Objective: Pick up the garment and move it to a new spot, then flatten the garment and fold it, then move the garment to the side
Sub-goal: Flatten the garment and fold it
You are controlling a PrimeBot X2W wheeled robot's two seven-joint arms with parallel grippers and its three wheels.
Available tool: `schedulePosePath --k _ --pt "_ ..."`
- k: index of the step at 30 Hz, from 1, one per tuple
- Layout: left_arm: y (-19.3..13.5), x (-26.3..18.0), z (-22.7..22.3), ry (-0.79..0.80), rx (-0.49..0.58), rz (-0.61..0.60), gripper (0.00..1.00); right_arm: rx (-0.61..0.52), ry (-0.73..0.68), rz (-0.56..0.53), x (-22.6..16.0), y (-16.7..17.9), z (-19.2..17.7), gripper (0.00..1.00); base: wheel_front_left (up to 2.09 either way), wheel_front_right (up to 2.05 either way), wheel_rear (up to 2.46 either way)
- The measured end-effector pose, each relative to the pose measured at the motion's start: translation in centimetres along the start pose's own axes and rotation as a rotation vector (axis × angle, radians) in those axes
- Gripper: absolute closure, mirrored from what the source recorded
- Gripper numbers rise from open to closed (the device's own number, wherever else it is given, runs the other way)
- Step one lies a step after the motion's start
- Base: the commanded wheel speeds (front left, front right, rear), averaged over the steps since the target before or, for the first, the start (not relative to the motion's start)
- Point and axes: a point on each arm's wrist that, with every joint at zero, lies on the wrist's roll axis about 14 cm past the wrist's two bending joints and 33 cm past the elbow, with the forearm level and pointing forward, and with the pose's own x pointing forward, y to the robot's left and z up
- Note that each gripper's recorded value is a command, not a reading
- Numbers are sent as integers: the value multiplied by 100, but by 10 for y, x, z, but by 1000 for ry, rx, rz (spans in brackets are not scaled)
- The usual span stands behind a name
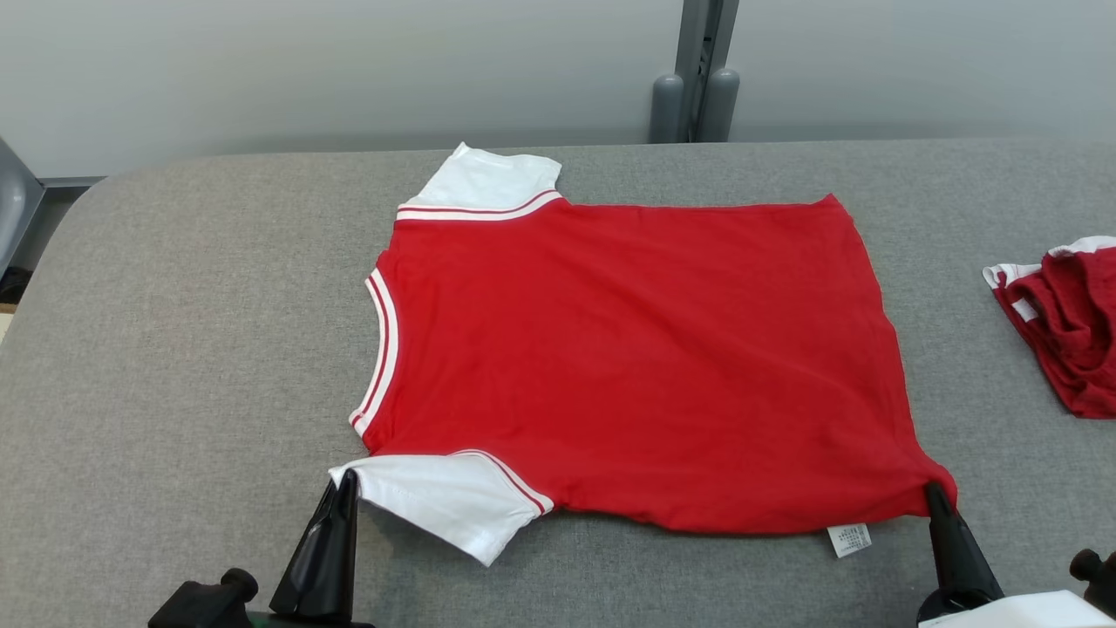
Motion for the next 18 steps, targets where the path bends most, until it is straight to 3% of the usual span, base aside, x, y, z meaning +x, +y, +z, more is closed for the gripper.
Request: schedulePosePath --k 10,18 --pt "-1 12 -7 6 -4 -20 100 12 44 -29 5 -8 -17 100 0 0 0" --pt "-15 53 -1 -14 38 -111 100 81 26 -29 22 -4 -15 100 0 0 0"
